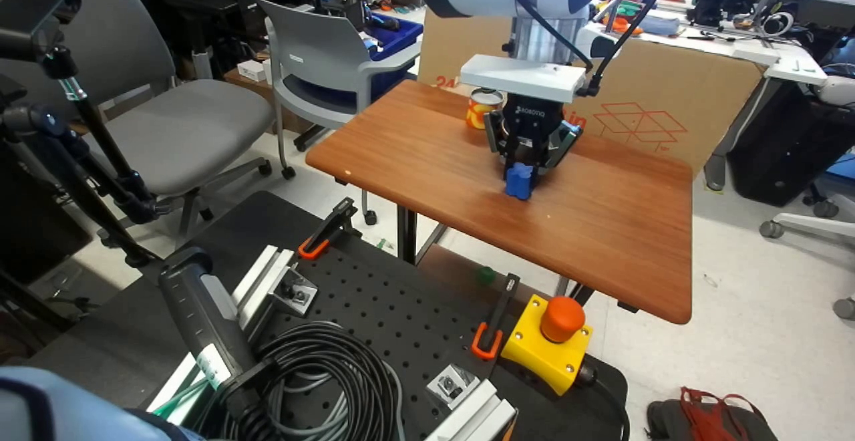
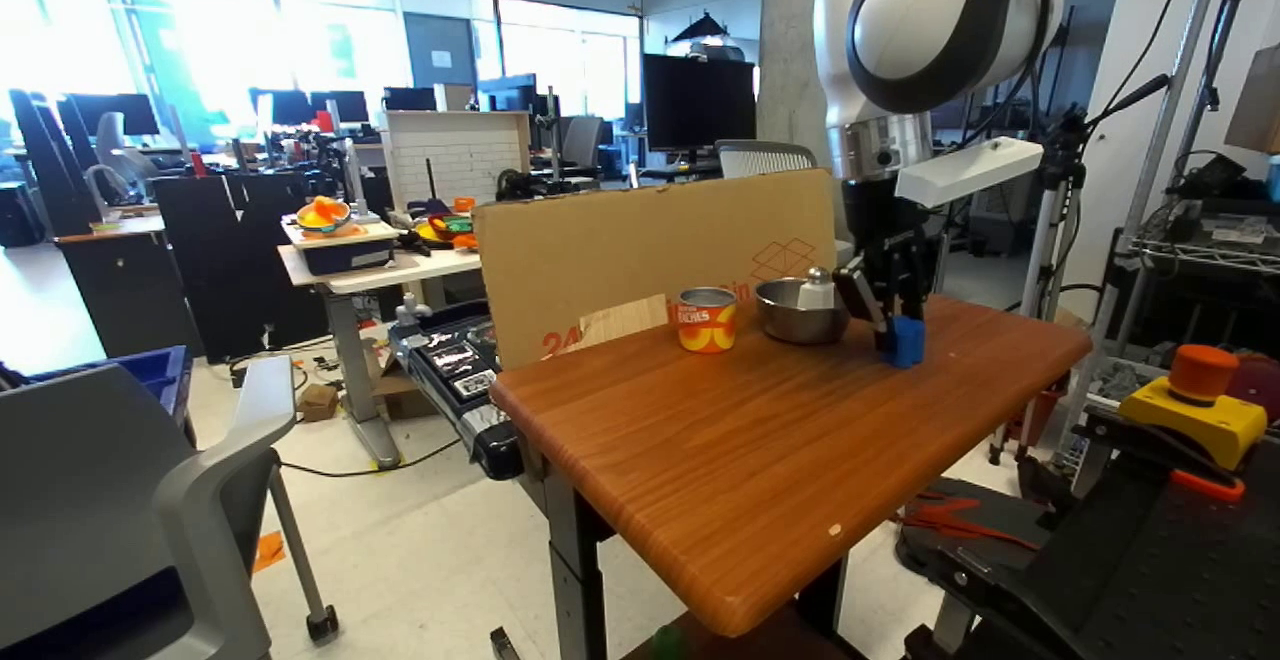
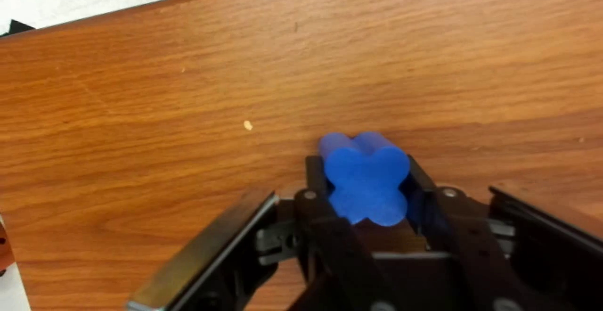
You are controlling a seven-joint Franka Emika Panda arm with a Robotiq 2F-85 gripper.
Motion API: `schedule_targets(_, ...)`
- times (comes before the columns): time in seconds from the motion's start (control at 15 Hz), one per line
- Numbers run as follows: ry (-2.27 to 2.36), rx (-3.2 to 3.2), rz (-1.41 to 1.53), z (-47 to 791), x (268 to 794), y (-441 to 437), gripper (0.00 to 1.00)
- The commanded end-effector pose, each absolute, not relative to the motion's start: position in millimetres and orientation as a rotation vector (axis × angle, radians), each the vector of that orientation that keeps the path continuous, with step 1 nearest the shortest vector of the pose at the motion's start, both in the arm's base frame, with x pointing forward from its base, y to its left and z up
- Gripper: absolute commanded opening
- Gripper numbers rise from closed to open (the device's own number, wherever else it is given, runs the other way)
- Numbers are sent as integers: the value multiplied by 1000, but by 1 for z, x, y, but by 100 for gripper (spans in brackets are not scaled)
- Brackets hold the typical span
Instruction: Move the blue block forwards
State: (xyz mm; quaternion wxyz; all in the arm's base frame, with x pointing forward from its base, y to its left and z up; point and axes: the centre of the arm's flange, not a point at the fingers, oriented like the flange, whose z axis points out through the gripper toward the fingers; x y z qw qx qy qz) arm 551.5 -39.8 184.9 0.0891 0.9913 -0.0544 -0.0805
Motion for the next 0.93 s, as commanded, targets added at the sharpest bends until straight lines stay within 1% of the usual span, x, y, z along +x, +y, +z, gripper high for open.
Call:
schedule_targets(0.0,-133,2918,-289,178,556,-41,16)
schedule_targets(0.07,-127,2920,-295,181,553,-40,66)
schedule_targets(0.13,-117,2925,-304,185,550,-40,67)
schedule_targets(0.33,-64,2954,-337,203,535,-41,86)
schedule_targets(0.4,-47,2971,-338,213,531,-42,95)
schedule_targets(0.47,-28,2988,-334,223,527,-42,99)
schedule_targets(0.67,4,3062,-293,276,513,-49,100)
schedule_targets(0.8,-127,3099,-262,322,507,-59,100)
schedule_targets(0.87,-72,3060,-280,273,526,-50,100)
